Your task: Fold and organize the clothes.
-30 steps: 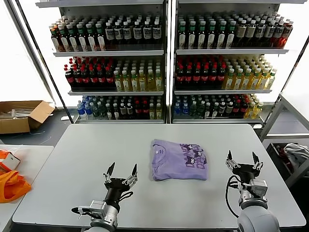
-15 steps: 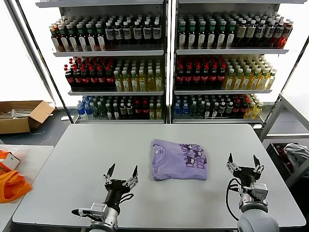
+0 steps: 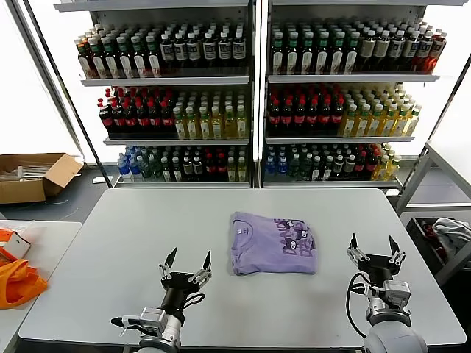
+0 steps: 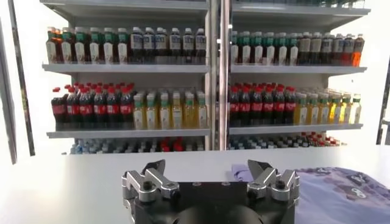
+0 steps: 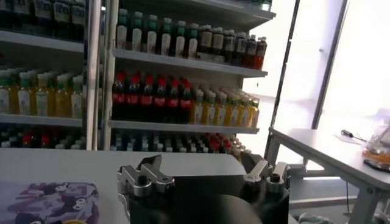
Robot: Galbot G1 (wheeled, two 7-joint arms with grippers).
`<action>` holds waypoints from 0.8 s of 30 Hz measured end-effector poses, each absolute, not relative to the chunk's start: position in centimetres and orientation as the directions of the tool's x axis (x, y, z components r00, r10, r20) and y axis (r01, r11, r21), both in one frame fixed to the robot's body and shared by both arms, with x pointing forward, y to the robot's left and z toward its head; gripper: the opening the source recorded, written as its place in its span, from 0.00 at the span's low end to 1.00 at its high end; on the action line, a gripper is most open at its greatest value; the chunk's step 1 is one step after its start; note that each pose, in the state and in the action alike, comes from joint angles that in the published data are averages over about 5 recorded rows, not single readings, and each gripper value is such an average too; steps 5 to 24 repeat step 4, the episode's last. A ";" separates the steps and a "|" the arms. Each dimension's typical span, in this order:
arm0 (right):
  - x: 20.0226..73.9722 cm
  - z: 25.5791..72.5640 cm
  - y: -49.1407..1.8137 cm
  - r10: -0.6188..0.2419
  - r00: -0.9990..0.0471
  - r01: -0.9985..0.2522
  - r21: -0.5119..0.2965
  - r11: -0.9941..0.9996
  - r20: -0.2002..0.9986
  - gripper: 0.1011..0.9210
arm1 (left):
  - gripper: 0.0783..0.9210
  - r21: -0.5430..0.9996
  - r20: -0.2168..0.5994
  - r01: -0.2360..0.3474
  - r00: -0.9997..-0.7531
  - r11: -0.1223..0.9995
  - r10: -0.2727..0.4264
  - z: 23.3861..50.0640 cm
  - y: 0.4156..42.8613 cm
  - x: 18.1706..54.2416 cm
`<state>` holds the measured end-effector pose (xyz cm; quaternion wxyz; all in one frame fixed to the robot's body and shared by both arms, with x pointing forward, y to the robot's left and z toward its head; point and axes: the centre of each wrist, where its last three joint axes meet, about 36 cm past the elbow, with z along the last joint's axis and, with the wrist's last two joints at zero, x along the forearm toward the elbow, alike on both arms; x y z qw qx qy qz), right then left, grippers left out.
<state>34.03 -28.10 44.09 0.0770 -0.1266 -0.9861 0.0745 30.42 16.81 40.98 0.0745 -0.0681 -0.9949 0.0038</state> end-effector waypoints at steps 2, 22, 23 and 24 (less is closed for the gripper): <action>33.9 44.2 -28.0 0.259 -0.957 0.236 -0.168 0.957 0.131 0.88 | 0.88 -0.018 0.143 0.132 -0.981 0.991 0.133 40.9 16.8 30.5; 33.9 44.2 -28.0 0.259 -0.957 0.236 -0.169 0.957 0.129 0.88 | 0.88 -0.018 0.140 0.130 -0.981 0.991 0.131 40.9 16.8 30.5; 33.9 44.2 -28.0 0.259 -0.957 0.236 -0.169 0.957 0.129 0.88 | 0.88 -0.018 0.140 0.130 -0.981 0.991 0.131 40.9 16.8 30.5; 33.9 44.2 -28.0 0.259 -0.957 0.236 -0.169 0.957 0.129 0.88 | 0.88 -0.018 0.140 0.130 -0.981 0.991 0.131 40.9 16.8 30.5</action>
